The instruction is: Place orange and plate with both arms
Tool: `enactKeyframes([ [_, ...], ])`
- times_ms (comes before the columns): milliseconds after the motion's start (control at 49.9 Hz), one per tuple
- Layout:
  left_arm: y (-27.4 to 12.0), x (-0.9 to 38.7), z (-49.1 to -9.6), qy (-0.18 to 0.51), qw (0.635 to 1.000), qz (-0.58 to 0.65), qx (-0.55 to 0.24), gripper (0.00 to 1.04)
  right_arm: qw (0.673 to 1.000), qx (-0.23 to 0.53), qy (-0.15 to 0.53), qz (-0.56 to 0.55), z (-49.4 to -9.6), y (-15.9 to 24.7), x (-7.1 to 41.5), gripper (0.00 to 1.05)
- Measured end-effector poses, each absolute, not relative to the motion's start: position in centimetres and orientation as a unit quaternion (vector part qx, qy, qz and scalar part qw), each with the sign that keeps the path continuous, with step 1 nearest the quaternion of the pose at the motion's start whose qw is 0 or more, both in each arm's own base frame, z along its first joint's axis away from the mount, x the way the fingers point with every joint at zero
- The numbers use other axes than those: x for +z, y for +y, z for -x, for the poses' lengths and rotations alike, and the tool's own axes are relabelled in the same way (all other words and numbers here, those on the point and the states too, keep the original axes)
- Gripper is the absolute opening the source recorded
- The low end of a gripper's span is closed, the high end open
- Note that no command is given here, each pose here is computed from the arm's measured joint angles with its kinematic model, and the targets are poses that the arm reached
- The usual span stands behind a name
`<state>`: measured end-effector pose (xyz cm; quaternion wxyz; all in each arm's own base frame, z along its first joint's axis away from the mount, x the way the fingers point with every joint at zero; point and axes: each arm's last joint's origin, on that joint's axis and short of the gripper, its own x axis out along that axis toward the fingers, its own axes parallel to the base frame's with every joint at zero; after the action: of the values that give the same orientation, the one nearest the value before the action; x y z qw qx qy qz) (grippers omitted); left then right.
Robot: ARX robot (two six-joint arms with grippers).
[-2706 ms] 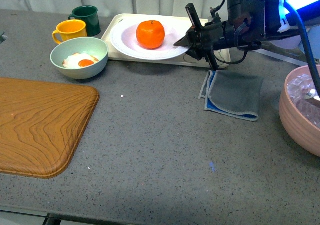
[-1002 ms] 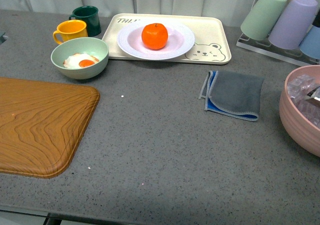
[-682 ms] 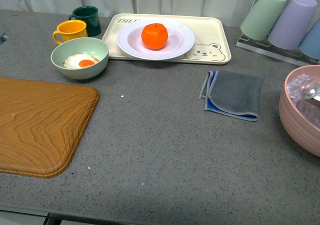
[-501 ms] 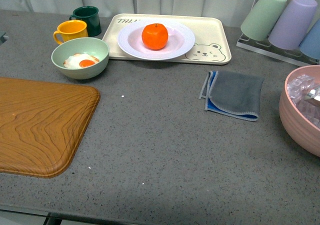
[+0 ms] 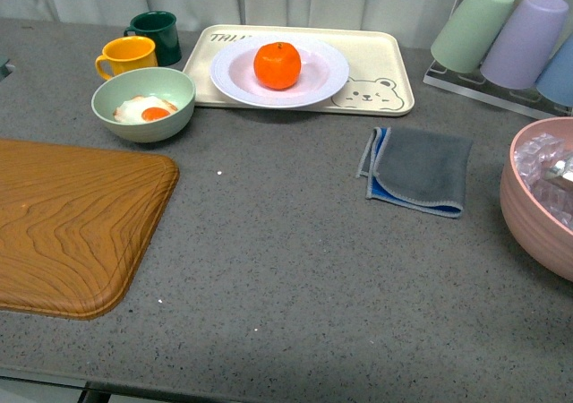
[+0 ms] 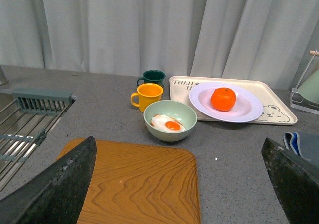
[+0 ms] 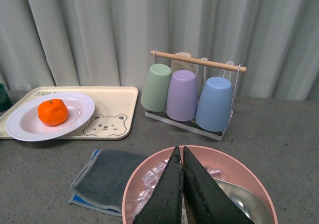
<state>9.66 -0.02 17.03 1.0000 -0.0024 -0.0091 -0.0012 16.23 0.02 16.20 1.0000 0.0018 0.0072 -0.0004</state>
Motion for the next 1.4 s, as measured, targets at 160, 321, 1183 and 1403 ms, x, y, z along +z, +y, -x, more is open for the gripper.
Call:
enactKeyframes([
  [160,0.0,17.0,-9.7,-0.009,1.000,0.002,-0.001,0.98,1.000,0.000,0.007,-0.002,-15.2,0.0,16.2,0.01],
  [321,0.0,17.0,-9.7,-0.009,1.000,0.002,-0.001,0.98,1.000,0.000,0.006,-0.002,-14.4,0.0,16.3,0.01],
  [1183,0.0,17.0,-9.7,-0.009,1.000,0.002,-0.001,0.98,1.000,0.000,-0.004,-0.002,-11.3,0.0,16.9,0.01],
  [1403,0.0,17.0,-9.7,-0.009,1.000,0.002,-0.001,0.98,1.000,0.000,-0.004,-0.002,-10.9,0.0,16.8,0.01],
])
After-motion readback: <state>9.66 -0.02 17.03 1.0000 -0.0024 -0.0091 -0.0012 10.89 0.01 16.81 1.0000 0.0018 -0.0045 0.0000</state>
